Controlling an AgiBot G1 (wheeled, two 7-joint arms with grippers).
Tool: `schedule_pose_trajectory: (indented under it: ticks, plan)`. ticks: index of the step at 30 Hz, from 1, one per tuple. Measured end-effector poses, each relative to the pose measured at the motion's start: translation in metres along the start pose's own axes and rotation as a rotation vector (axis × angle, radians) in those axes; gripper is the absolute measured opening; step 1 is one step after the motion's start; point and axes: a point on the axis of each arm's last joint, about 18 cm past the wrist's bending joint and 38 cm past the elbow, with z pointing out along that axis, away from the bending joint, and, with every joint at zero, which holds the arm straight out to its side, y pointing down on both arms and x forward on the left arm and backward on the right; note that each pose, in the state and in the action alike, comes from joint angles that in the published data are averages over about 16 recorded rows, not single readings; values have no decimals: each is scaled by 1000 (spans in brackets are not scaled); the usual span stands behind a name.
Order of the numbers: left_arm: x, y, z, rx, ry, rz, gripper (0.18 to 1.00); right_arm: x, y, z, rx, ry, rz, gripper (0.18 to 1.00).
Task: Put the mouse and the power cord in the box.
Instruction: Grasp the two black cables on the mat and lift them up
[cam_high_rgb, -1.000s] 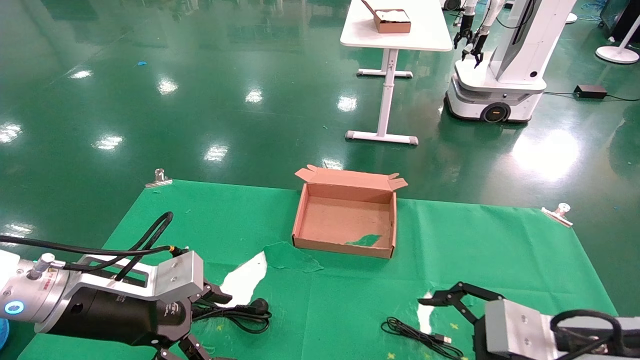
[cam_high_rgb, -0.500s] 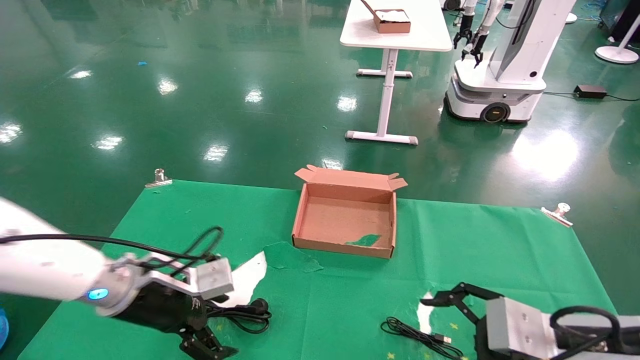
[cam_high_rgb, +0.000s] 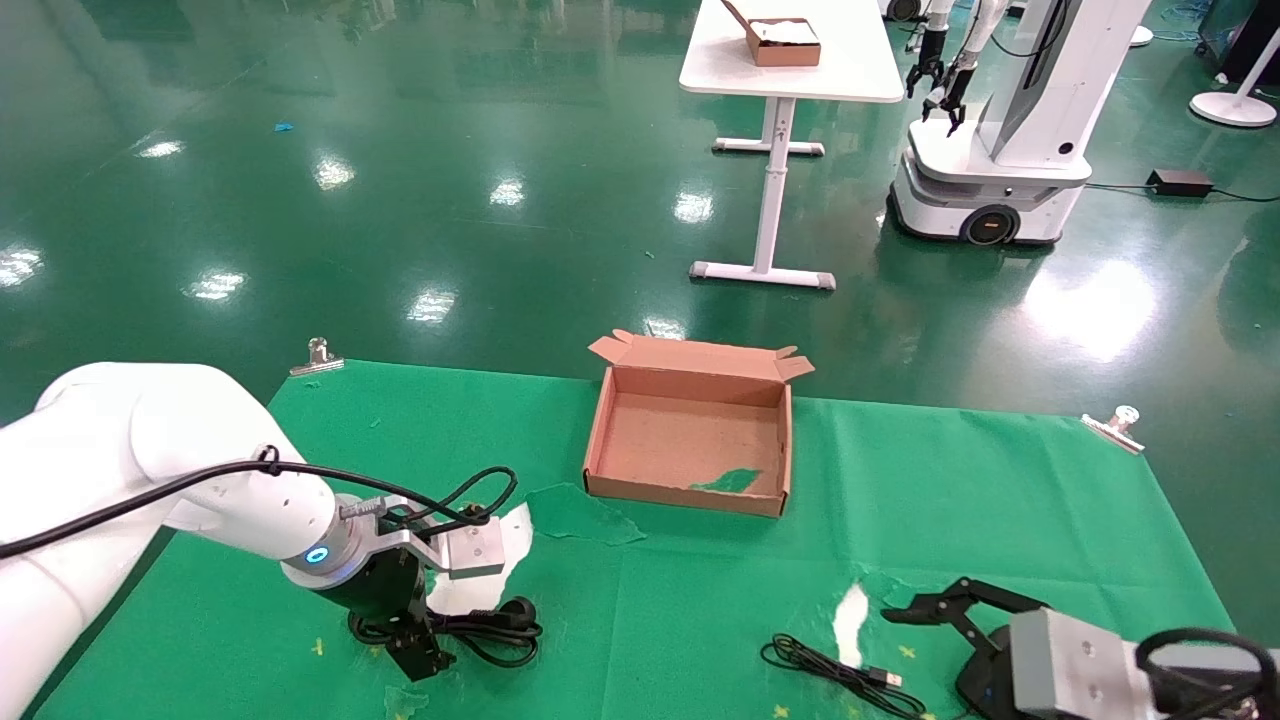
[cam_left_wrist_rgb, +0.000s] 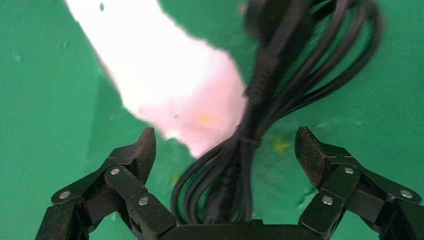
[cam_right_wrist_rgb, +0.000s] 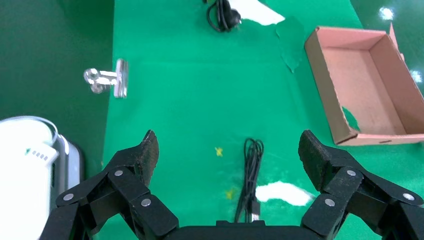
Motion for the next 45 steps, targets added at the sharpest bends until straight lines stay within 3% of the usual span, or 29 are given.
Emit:
schedule_pose_trajectory:
  ticks: [14,27,45]
  plan:
    - [-6,1,5,-11,-8,-21,1000,22,39,57,-210,20,-58,1001]
    - [-7,2,6,-9,-6,-20,1000,55,46,125,-309,16,-82,1001]
    - [-7,2,6,-9,-7,-21,975,63,55,148,-350,26,-57,985]
